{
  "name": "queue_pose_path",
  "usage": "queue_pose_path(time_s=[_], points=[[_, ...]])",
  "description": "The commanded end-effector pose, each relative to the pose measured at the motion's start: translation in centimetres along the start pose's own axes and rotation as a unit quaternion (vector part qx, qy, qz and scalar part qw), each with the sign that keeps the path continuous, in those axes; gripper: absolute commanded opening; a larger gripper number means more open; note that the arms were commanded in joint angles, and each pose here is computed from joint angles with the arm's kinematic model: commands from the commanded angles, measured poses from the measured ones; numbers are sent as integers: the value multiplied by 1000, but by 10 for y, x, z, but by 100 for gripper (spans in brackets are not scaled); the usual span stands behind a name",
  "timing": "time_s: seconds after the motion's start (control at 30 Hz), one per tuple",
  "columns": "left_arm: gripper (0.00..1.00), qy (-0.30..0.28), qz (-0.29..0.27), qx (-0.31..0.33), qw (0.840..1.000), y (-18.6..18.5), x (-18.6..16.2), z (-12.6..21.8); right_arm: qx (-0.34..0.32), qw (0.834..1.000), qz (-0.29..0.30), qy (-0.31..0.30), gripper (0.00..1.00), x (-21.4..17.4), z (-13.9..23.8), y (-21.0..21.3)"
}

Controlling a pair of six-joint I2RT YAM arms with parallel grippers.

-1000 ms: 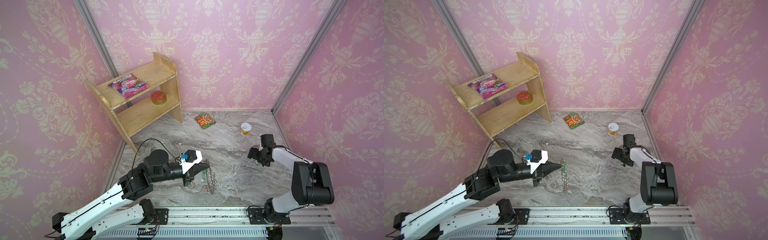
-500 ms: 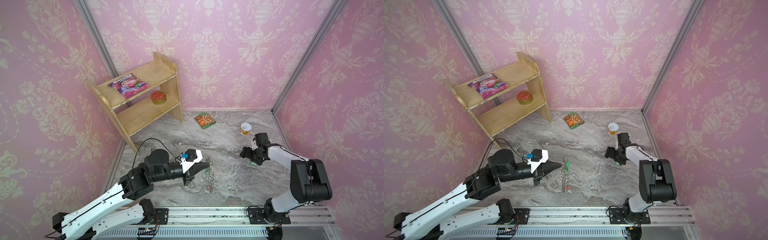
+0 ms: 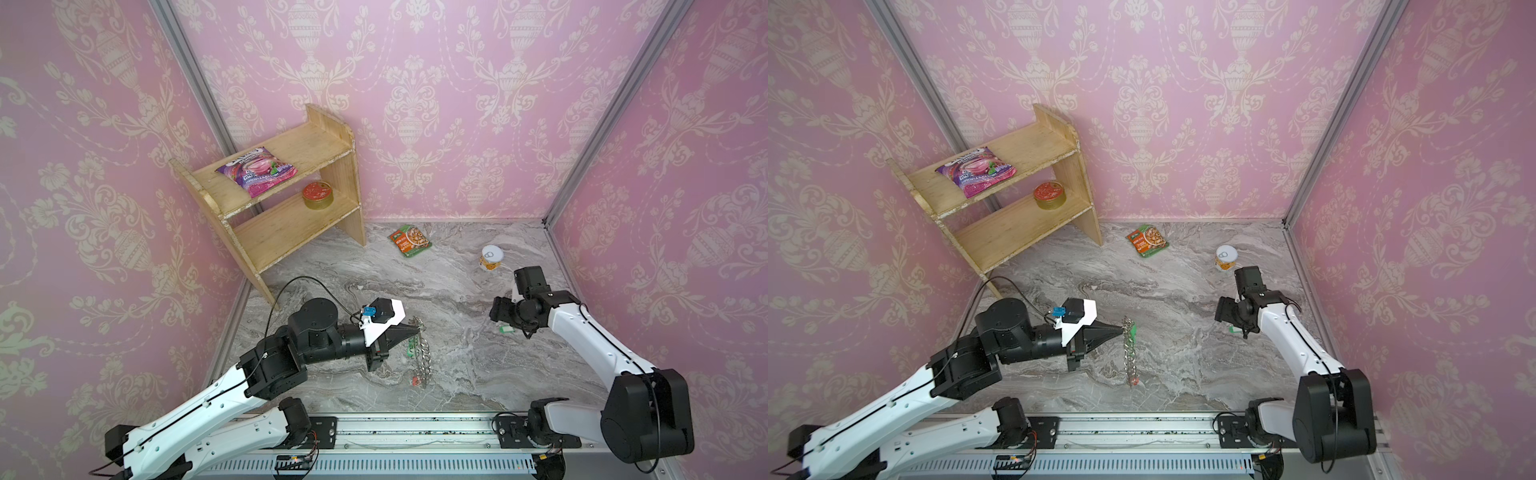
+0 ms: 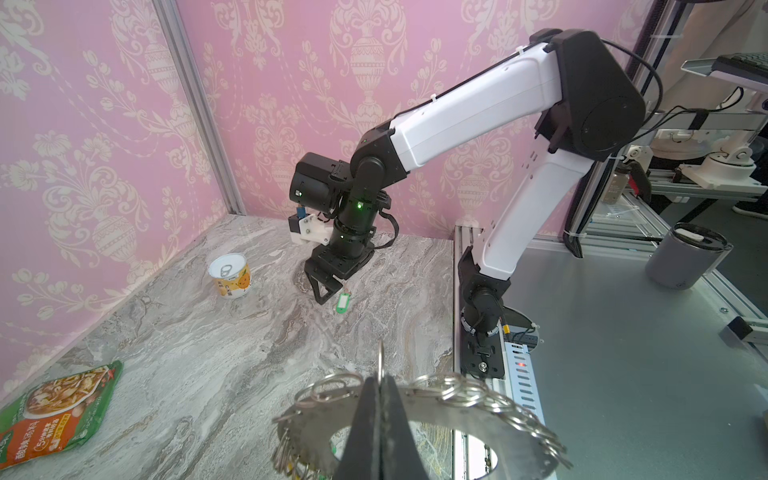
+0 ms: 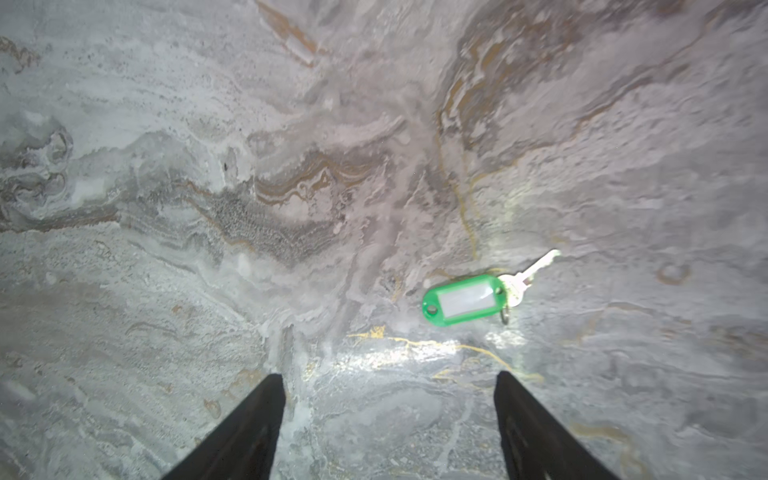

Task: Put the keys on the keyring
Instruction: 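Lower the right gripper over the green-tagged key on the table, then close the right gripper on the key's metal ring and lift it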

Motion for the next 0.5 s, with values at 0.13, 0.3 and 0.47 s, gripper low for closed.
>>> queue_pose_path(time_s=[0.13,0.3,0.47], points=[[0,-25,-20,9,999,3,7,4,-99,995,-18,26,62,-2,-21,-28],[0,-24,-22,12,999,2,8,8,-90,995,-20,24,44,0,-35,-26],[0,-23,-22,14,999,2,8,9,-120,992,-15,23,31,4,-38,-26]])
Point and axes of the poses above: each gripper's point midway between its finger pads, its own z axis back along the fingers, its own y axis along the line the jaws close on, x = y × z, the point moved 10 cm from there along z, back along the fingers, and after that the axes turned 15 degrees about -z, right-handed, at the moved point
